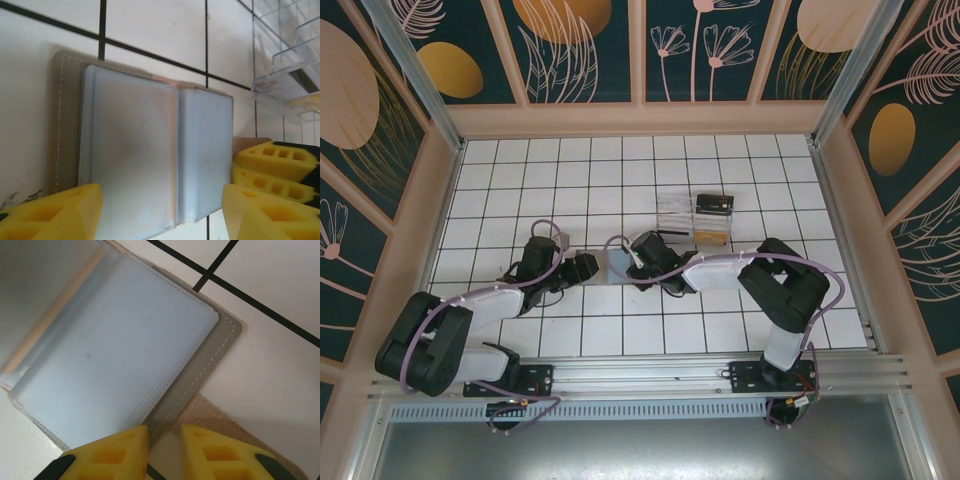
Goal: Take the credit cards out of the card holder
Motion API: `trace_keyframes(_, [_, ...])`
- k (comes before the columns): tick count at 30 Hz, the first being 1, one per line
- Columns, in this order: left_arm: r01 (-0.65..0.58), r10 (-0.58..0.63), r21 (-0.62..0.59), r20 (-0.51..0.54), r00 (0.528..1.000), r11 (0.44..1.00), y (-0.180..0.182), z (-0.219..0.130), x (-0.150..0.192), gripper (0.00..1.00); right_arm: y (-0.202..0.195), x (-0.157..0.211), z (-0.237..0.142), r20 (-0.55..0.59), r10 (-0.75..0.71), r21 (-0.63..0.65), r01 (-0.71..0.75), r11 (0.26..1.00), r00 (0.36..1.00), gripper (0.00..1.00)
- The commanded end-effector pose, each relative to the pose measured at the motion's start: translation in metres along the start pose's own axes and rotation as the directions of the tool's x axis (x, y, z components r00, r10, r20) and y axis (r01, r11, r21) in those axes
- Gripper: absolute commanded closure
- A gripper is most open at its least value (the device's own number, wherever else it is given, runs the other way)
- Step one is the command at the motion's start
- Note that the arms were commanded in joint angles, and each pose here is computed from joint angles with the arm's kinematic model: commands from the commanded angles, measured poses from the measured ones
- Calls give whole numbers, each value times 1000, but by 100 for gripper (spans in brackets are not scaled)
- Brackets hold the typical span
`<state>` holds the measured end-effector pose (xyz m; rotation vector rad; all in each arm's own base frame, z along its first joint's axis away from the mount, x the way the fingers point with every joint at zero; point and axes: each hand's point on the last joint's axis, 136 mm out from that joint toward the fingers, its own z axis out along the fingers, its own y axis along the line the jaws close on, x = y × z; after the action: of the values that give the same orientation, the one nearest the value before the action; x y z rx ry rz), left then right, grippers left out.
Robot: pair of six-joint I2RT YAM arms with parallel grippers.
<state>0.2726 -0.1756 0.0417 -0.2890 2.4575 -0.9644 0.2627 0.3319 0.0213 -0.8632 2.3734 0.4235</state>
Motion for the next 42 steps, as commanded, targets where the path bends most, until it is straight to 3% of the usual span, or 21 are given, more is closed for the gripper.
trace_keyframes(1, [-13,13,-3,-27,1000,1000,-3,2,2,35,-1,9,7,-34,8,-9,-9,1000,999,74])
trace_keyframes(16, [-28,30,-45,45,999,999,-4,-14,-11,35,-1,10,10,-43,11,-8,-11,1000,999,74])
trace_keyframes(28, [-9,8,-34,-22,1000,999,3,0,1,36,-1,12,11,-49,15,-6,-16,1000,999,74])
trace_keyframes(42, [-17,20,71,-50,999,997,-16,3,3,31,-1,14,13,-55,22,-5,-22,1000,998,74])
